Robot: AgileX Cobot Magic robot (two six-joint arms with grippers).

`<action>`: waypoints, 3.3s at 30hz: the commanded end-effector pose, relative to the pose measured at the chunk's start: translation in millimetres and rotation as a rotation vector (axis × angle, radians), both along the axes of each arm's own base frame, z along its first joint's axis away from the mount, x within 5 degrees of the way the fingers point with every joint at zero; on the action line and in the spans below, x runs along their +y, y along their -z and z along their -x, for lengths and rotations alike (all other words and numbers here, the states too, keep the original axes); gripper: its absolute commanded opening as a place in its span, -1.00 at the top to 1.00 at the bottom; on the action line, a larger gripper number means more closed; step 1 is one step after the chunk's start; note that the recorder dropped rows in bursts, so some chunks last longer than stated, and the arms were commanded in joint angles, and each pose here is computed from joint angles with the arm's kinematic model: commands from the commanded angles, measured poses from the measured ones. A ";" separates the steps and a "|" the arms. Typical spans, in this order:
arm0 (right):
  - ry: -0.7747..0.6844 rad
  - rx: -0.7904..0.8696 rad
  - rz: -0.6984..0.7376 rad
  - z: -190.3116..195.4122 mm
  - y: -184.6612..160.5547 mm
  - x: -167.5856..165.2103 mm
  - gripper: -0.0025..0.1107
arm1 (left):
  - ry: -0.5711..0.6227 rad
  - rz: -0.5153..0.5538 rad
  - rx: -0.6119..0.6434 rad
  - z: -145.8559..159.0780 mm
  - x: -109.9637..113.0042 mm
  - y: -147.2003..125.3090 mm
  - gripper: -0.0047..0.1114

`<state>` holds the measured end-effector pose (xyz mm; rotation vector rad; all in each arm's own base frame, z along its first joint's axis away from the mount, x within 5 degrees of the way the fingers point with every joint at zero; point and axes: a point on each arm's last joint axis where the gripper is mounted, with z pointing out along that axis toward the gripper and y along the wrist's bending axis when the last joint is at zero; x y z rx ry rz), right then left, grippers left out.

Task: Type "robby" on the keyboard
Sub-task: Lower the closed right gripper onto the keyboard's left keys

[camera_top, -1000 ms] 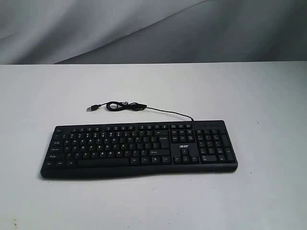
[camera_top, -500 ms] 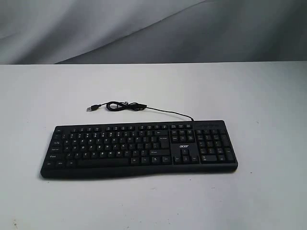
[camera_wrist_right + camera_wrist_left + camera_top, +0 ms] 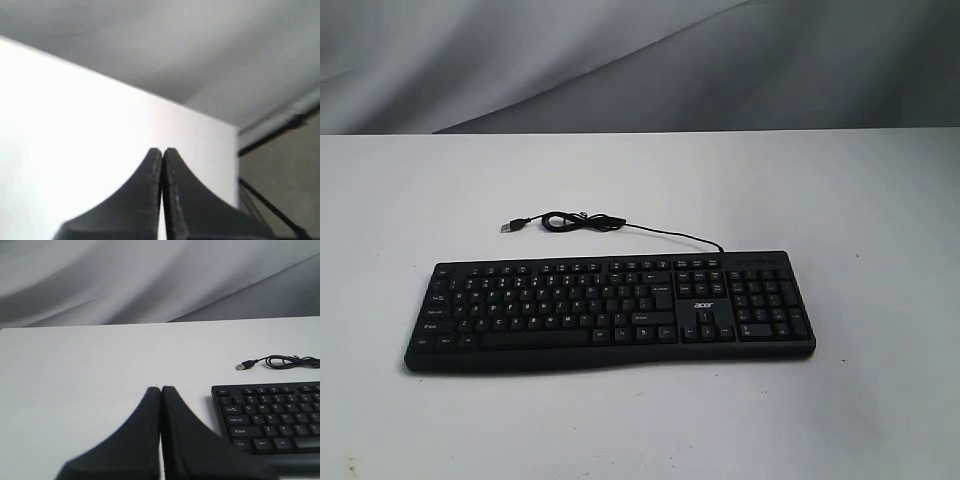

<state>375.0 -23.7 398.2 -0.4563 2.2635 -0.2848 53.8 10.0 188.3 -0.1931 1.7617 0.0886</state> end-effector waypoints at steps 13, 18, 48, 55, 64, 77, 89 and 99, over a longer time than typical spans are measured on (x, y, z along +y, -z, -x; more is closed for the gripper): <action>-0.860 0.388 0.035 -16.8 144.1 235.5 0.96 | -0.002 0.011 -0.005 0.0 -0.1 0.9 0.91; -1.031 0.375 0.052 2.8 184.0 303.1 0.96 | -0.002 0.011 -0.005 0.0 -0.1 0.9 0.91; -1.149 0.425 -0.029 -2.8 255.4 397.7 0.96 | -0.002 0.011 -0.005 0.0 -0.1 0.9 0.91; -1.157 0.414 -0.022 1.8 255.3 403.5 0.96 | -0.002 0.011 -0.005 0.0 -0.1 0.9 0.91; -1.135 0.416 0.003 6.1 256.6 408.2 0.96 | -0.002 0.011 -0.005 0.0 -0.1 0.9 0.91; -1.127 0.413 0.003 5.3 259.6 408.3 0.96 | -0.002 0.011 -0.005 0.0 -0.1 0.9 0.91; -1.124 0.426 0.006 5.0 267.6 408.5 0.96 | -0.002 0.011 -0.005 0.0 -0.1 0.9 0.91; -1.126 0.441 0.004 5.8 270.6 408.4 0.96 | -0.002 0.011 -0.005 0.0 -0.1 0.9 0.91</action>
